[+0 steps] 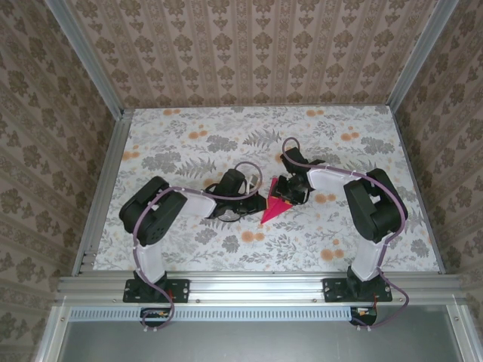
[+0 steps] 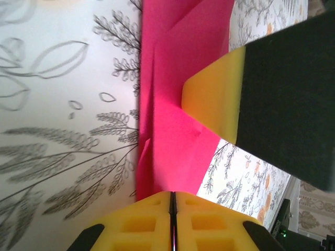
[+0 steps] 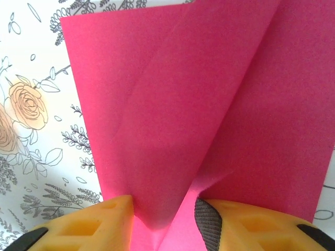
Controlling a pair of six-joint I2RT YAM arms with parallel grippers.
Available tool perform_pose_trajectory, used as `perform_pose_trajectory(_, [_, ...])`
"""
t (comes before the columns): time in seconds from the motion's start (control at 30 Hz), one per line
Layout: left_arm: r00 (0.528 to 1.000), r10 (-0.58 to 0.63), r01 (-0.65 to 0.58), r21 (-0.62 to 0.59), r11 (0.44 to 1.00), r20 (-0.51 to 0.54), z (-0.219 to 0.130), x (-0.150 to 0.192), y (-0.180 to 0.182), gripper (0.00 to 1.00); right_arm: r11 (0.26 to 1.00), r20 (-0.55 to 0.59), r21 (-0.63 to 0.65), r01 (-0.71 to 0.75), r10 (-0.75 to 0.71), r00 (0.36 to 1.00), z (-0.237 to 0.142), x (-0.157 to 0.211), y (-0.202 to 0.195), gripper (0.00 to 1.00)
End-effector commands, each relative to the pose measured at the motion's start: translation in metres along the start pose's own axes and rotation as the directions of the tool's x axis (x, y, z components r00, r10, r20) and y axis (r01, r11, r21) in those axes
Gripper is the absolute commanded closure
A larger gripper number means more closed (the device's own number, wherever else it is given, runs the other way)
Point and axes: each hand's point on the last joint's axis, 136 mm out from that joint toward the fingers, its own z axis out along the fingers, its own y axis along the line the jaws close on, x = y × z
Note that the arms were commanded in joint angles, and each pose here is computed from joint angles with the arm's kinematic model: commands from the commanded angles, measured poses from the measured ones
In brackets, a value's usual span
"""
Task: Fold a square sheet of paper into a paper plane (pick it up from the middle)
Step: Fourth fold the wing at the center of the table.
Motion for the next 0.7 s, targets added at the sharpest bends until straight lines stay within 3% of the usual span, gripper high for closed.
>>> perform_pose_trajectory(0.0, [0.995,0.007,-0.009,0.018,1.0,0.098,-0.02,-0.018,-0.009,0.88,0.937,-0.113,0.349,-0.021,0.065,0.992,0.034,0.041,-0.092,0.58])
perform_pose_trajectory(0.23, [0.994,0.006,-0.013,0.06,0.998,0.112,-0.025,-0.02,-0.016,0.85,0.932,-0.12,0.363,-0.011,0.059,0.991,0.036,0.043,-0.093,0.57])
perform_pose_trajectory(0.67, [0.998,0.059,-0.063,0.111,0.992,0.035,-0.008,-0.009,-0.034,0.84,0.931,-0.144,0.365,-0.002,0.058,0.988,0.042,0.046,-0.093,0.51])
